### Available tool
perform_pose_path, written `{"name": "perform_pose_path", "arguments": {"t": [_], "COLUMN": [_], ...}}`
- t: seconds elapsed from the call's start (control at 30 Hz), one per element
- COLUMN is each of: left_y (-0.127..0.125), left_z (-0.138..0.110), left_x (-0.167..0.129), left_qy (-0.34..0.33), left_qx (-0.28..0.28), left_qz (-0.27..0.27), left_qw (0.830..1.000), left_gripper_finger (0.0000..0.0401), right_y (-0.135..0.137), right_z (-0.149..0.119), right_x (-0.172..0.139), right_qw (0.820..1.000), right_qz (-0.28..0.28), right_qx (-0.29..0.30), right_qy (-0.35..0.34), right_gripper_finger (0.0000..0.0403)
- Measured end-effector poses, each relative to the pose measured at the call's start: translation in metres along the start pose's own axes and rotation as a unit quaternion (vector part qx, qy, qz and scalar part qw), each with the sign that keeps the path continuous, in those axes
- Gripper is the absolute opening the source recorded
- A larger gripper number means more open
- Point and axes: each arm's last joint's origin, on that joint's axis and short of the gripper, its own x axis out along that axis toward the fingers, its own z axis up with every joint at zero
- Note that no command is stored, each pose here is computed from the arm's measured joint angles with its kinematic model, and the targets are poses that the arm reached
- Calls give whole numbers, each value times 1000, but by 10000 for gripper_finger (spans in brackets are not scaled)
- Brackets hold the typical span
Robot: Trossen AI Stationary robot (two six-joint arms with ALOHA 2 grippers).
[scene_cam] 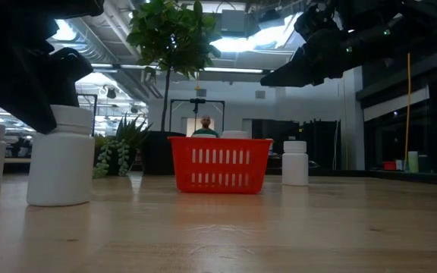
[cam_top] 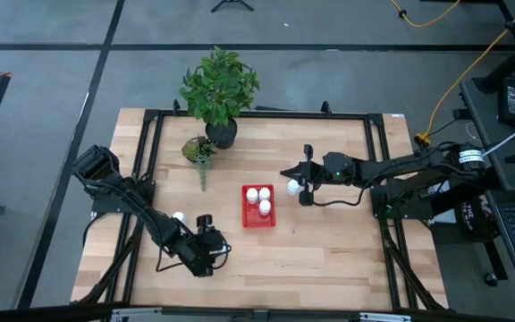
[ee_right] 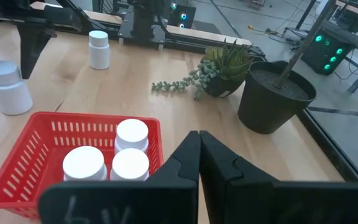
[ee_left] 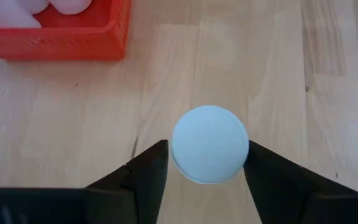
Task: Pick and place pill bottles into a basket
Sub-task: Put the white medicine bottle into the red bin
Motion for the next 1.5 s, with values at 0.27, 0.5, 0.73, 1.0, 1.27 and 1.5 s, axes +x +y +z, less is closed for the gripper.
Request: {"name": "perform_pose_path", "arguments": {"t": [0.27,0.5,0.73,1.0,1.27,1.5], "left_y": [0,0,1,8,20,33], "left_z": [0,0,4,11,19,18], "left_x": [0,0,-10,-30,-55,-68], "left_qy": [-3,-3,-4,-25,-66,-95], "left_qx": [37,48,50,84,101,100], "left_qz": [-2,-2,-25,-33,-15,-11], "left_qw": [999,999,998,996,993,990], "left_gripper_finger": [152,148,148,147,147,147], "right_y": [0,0,0,3,15,27], "right_z": [0,0,-1,-3,2,5], "right_x": [0,0,0,0,-2,-3], "right_qw": [1000,1000,1000,1000,1000,999], "right_qz": [0,1,2,7,29,49], "right_qx": [0,0,1,10,7,-5], "right_qy": [0,2,8,18,-2,-13], "right_gripper_finger": [7,7,7,7,7,7]}}
